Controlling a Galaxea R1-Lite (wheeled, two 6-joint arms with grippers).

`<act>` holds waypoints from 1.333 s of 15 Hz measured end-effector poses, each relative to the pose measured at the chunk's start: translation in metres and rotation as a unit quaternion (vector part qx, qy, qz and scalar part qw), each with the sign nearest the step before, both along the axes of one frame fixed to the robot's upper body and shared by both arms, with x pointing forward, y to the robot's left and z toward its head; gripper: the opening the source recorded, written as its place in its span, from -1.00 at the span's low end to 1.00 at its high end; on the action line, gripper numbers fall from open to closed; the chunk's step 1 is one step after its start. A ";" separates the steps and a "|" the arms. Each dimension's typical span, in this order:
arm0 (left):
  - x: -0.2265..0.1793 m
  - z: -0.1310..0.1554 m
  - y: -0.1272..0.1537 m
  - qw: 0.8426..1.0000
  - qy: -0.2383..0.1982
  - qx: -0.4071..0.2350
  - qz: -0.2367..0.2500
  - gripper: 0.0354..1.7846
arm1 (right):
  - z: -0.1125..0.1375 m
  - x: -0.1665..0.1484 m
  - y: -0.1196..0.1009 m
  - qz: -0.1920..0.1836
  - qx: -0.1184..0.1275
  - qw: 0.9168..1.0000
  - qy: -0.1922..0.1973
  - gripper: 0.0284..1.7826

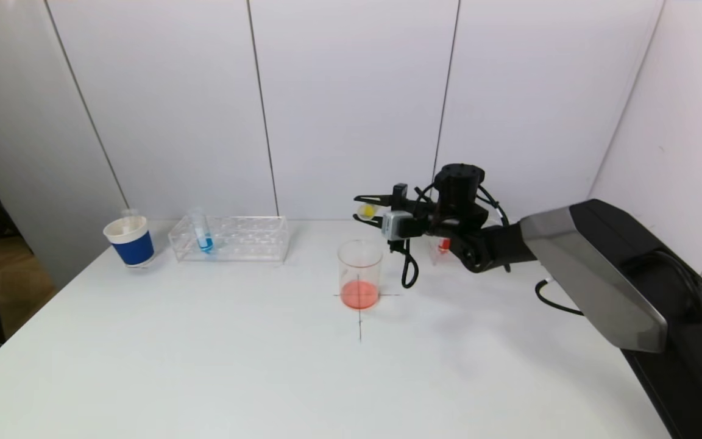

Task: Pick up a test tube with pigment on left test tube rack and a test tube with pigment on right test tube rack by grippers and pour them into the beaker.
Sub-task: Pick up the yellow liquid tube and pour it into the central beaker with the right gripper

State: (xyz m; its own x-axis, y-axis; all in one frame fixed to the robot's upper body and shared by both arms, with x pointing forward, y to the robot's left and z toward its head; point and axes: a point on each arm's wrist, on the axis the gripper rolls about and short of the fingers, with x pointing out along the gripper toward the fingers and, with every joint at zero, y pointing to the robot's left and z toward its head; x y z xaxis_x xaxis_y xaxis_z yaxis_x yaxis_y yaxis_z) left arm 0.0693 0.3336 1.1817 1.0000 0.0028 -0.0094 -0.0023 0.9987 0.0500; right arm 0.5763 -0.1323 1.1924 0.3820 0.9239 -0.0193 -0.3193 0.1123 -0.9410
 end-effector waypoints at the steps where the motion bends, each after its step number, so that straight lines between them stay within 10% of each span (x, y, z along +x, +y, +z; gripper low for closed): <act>1: 0.000 0.000 0.000 1.000 0.000 0.000 0.000 0.98 | -0.001 -0.004 0.000 0.001 0.001 1.000 -0.003 -0.42; 20: 0.000 0.000 0.000 1.000 0.000 0.000 0.000 0.98 | 0.017 -0.023 -0.001 -0.009 -0.045 0.991 -0.128 -0.42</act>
State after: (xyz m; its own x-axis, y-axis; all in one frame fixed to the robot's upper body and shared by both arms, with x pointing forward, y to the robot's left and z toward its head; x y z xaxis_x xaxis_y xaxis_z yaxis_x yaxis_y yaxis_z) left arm 0.0693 0.3336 1.1817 0.9999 0.0028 -0.0098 -0.0023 0.9987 0.0504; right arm 0.5533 -0.1330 1.2092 0.4013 0.9160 -0.0018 -0.0668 0.0273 -0.9974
